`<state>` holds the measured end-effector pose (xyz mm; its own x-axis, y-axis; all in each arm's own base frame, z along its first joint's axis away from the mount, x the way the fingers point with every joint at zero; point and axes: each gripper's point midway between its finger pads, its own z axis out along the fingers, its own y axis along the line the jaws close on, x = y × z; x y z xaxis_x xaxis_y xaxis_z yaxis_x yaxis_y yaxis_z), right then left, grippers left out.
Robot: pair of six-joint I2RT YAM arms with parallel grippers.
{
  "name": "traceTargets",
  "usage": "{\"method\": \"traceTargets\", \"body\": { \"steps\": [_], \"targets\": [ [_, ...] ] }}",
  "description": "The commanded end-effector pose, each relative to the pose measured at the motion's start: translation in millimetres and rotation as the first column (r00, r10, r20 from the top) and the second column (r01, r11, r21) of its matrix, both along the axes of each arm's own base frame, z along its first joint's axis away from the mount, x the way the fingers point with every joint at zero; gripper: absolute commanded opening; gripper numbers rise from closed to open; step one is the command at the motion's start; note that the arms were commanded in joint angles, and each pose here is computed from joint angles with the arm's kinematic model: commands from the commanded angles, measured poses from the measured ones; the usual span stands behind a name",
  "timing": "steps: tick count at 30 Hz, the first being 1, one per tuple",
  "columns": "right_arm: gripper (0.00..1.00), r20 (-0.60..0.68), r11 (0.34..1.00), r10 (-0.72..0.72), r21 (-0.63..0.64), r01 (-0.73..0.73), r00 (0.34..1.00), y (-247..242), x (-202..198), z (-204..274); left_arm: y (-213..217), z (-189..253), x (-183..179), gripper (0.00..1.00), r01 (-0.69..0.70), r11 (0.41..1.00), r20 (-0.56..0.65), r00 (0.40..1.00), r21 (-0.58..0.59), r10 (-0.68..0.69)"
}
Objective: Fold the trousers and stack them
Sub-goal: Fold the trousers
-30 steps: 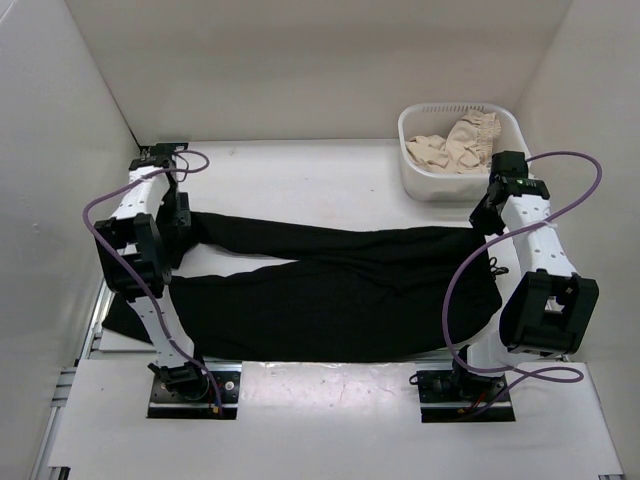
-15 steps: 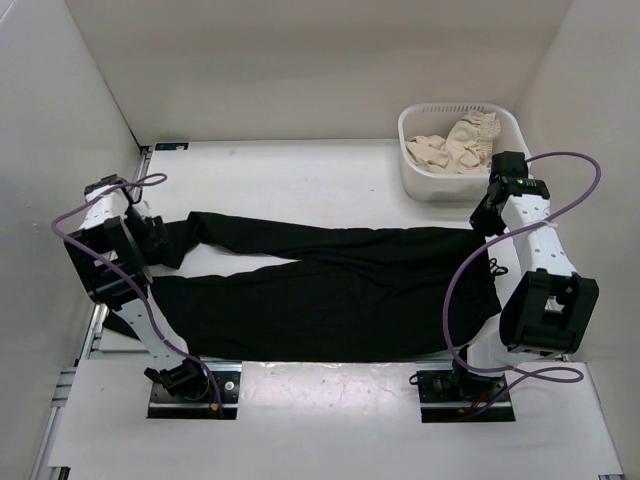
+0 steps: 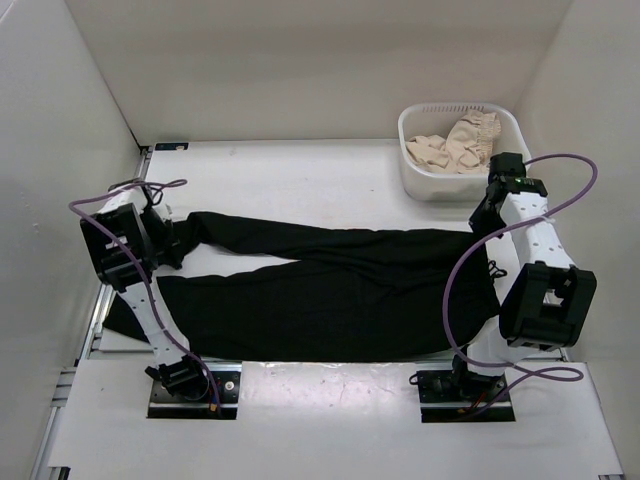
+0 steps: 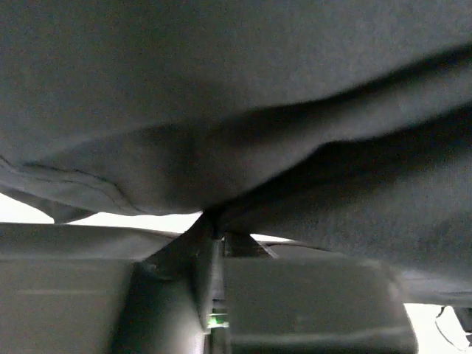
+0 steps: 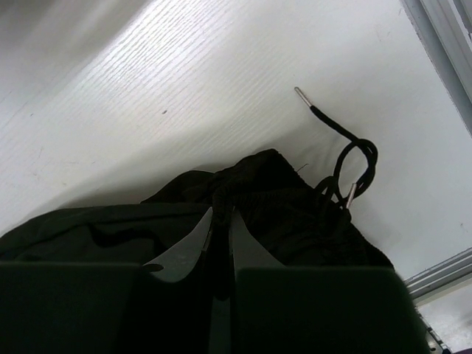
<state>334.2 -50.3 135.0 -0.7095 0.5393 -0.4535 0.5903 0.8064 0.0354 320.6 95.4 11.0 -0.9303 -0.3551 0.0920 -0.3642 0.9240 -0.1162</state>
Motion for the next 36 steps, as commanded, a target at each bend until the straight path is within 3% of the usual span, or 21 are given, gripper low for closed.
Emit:
{"method": "traceTargets", "body": {
  "steps": [1, 4, 8, 11, 14, 17, 26, 30, 34, 36],
  "targets": [
    [0.0, 0.016, 0.999, -0.037, 0.001, 0.037, 0.999, -12, 9, 6, 17, -15, 15, 0.14, 0.011, 0.998, 0.027, 1.0, 0.068, -0.013],
    [0.0, 0.047, 1.0, -0.017, 0.004, 0.016, 0.999, -14, 16, 20, 54, 4, 26, 0.14, -0.008, 0.972, 0.059, 0.998, 0.234, -0.006],
    [0.0, 0.111, 0.999, -0.038, -0.03, 0.042, 0.993, -31, 5, 52, 116, 72, 53, 0.14, -0.134, 0.891, 0.225, 0.974, 0.433, 0.037],
    [0.0, 0.156, 0.996, -0.078, -0.029, 0.083, 0.985, -48, -15, 66, 154, 125, 49, 0.14, -0.245, 0.812, 0.318, 0.945, 0.529, 0.078],
    [0.0, 0.198, 0.996, -0.061, -0.055, 0.073, 0.978, -50, -27, 78, 169, 150, 36, 0.14, -0.295, 0.763, 0.346, 0.933, 0.576, 0.1],
    [0.0, 0.202, 0.996, -0.051, -0.063, 0.065, 0.978, -49, -34, 79, 169, 161, 32, 0.14, -0.308, 0.751, 0.363, 0.927, 0.584, 0.098],
    [0.0, 0.211, 0.999, -0.03, -0.026, 0.036, 0.977, -39, -38, 82, 169, 185, 17, 0.14, -0.338, 0.708, 0.388, 0.916, 0.62, 0.098],
    [0.0, 0.16, 0.998, -0.059, 0.019, 0.057, 0.985, -24, -76, 66, 173, 171, -35, 0.14, -0.354, 0.698, 0.331, 0.927, 0.623, 0.176],
    [0.0, 0.047, 0.987, -0.152, 0.058, 0.149, 0.987, -13, -130, 16, 157, 104, -104, 0.14, -0.326, 0.744, 0.177, 0.945, 0.584, 0.275],
    [0.0, -0.052, 0.979, -0.178, 0.095, 0.182, 0.983, -4, -156, -18, 155, 86, -121, 0.14, -0.326, 0.751, 0.137, 0.943, 0.575, 0.304]
  ]
}}
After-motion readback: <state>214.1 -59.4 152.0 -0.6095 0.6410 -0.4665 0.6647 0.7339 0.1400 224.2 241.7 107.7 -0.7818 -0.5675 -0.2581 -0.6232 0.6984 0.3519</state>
